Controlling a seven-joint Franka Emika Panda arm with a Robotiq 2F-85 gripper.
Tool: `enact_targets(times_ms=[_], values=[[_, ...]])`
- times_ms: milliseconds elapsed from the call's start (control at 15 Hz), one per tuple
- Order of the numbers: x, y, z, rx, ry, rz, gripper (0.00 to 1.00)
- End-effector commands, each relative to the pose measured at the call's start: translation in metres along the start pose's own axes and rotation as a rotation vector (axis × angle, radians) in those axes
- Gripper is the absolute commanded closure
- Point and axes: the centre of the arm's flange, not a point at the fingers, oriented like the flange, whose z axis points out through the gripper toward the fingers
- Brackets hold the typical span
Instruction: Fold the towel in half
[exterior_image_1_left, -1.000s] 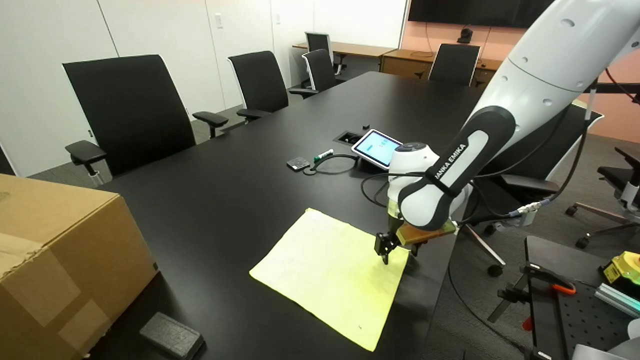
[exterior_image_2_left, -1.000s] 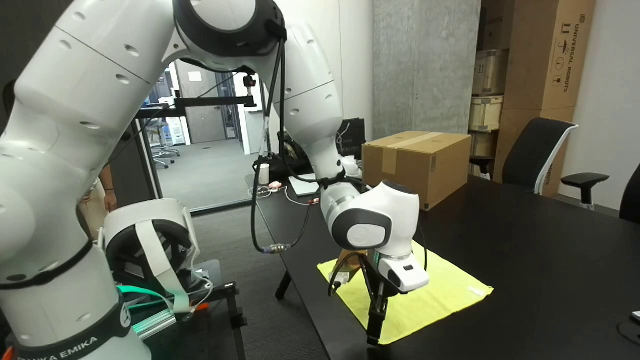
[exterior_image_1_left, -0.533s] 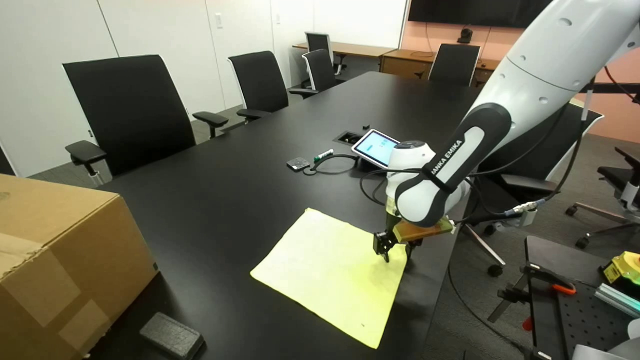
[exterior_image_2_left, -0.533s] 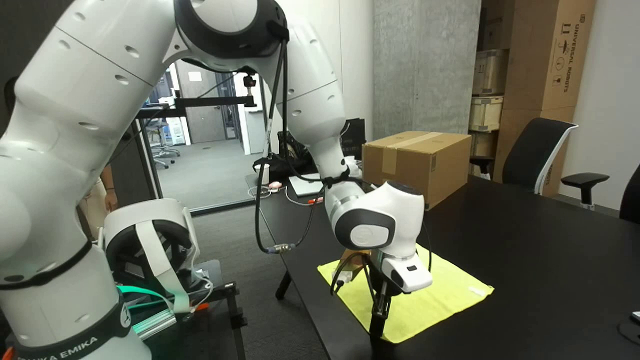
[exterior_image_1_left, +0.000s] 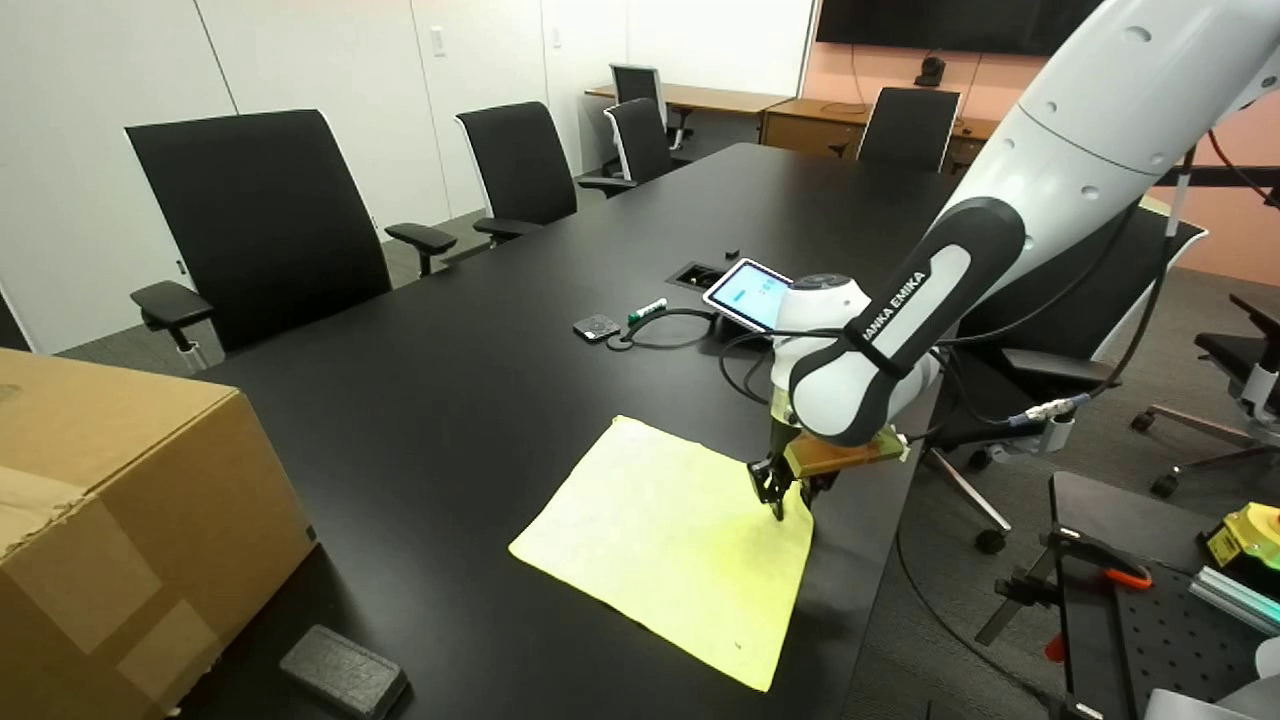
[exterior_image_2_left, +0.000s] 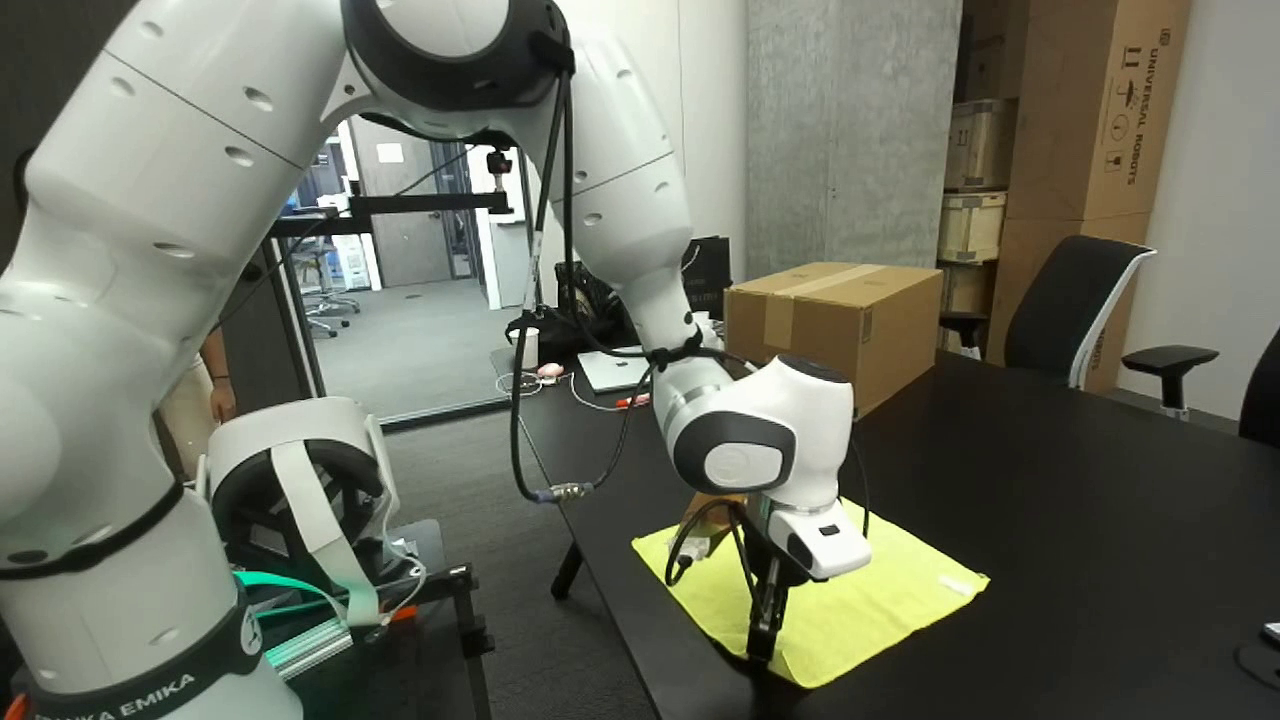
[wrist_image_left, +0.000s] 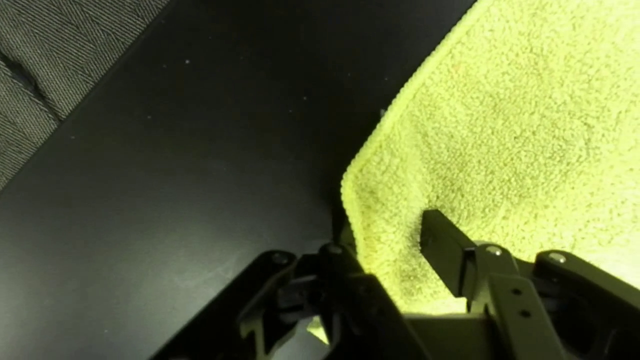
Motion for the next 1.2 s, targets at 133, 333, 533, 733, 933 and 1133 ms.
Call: enact_targets(times_ms=[133,333,533,733,933,1133], values=[[-0.007,0.005,-0.017,-0.003,-0.012,-0.008,0.91],[-0.009,0.007,-0.018,-0.01,-0.02,-0.01,0.97],[-0.011,0.01,-0.024,-0.019,-0.02,-0.013,0.9],[-0.012,0.013,-0.037,-0.023,-0.016,-0.019,0.92],[-0.011,0.013,-0.053,-0.02,-0.01,-0.032,0.93],[-0.006,0.008,-0.068,-0.024,-0.011,-0.049,0.95]])
